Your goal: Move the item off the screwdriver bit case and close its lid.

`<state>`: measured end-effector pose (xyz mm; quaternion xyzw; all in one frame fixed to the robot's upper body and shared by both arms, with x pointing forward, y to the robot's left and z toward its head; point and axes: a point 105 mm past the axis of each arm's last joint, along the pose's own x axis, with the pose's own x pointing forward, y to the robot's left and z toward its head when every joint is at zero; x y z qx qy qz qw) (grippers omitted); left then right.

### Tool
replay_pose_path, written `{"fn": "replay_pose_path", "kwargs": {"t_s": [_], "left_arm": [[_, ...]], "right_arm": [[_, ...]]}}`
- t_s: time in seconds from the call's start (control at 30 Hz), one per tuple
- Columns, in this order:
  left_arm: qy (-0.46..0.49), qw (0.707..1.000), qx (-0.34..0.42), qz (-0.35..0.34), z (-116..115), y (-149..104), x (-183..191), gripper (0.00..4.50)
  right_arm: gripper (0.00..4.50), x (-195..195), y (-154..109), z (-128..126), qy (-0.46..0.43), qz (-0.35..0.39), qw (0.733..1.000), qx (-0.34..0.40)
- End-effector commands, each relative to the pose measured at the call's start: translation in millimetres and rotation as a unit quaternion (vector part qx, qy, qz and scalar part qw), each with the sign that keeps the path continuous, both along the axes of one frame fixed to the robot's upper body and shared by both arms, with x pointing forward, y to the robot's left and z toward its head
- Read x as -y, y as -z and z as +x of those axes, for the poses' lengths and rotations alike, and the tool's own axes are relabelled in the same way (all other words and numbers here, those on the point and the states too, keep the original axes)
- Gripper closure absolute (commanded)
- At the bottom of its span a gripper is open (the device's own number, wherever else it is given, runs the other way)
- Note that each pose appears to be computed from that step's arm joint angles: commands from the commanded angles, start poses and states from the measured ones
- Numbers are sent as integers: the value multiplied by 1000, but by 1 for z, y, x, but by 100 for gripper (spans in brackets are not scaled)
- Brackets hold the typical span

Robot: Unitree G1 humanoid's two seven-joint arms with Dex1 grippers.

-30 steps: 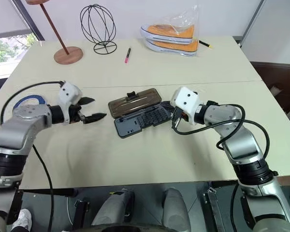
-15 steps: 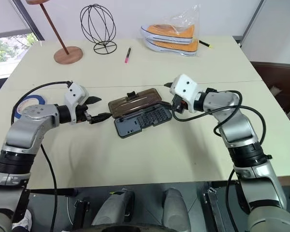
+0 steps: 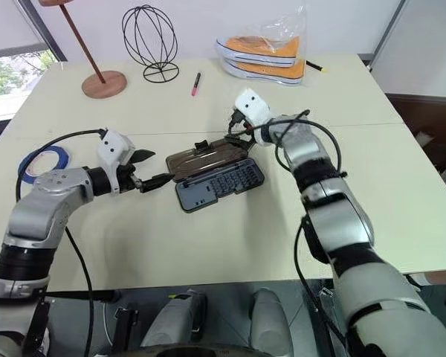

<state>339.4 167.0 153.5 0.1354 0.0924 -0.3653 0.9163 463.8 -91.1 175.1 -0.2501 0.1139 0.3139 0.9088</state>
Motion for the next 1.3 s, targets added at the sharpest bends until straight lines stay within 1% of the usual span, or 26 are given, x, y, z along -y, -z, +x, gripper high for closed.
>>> {"fn": "replay_pose_path", "kwargs": {"t_s": [0.03, 0.13, 0.23, 0.37, 0.47, 0.5, 0.53, 0.57, 0.67, 0.7, 0.77, 0.97, 1.03, 1.1, 1.17, 1.23, 1.3], "left_arm": [[-19, 999, 31, -5, -5, -14, -7, 0], [-29, 999, 33, -5, -8, -13, -10, 0], [-34, 999, 35, -5, -9, -13, -10, 0], [-39, 999, 38, -4, -9, -12, -10, 0], [-41, 998, 39, -2, -10, -12, -10, 0], [-41, 998, 39, -1, -9, -12, -10, 0], [-42, 998, 40, 0, -9, -12, -11, 0], [-43, 998, 40, 0, -9, -12, -11, 0], [-44, 998, 41, 1, -8, -12, -11, 0], [-44, 998, 41, 2, -8, -12, -11, 0], [-45, 998, 41, 2, -8, -12, -11, 0], [-47, 998, 43, 4, -6, -13, -12, 0], [-49, 998, 45, 6, -6, -13, -13, 0], [-50, 998, 46, 6, -5, -14, -14, 0], [-50, 998, 47, 7, -5, -14, -14, 0], [-50, 998, 47, 5, -5, -14, -13, 0], [-48, 998, 46, 4, -4, -12, -12, 0]], "right_arm": [[3, 13, 1, 10, 68, -5, 998, 1], [3, 17, 12, 12, 99, -18, 995, -11], [3, 18, 18, 11, 108, -28, 994, -17], [3, 15, 29, 9, 120, -9, 992, -44], [3, 13, 32, 8, 124, 1, 991, -54], [53, 12, 33, 8, 124, 1, 991, -57], [87, 11, 33, 7, 124, 0, 991, -59], [132, 9, 34, 7, 121, -1, 991, -61], [292, 3, 36, 5, 114, -1, 991, -66], [334, 1, 36, 4, 112, 0, 991, -69], [447, -2, 38, 3, 108, 1, 991, -77], [449, -3, 47, -4, 111, -5, 988, -111], [449, 3, 48, -6, 125, -8, 985, -119], [449, 10, 46, -10, 151, 4, 980, -129], [449, 27, 43, -16, 212, 30, 966, -142], [449, 46, 40, -25, 273, 35, 951, -141], [449, 60, 40, -39, 329, 60, 928, -165]]}}
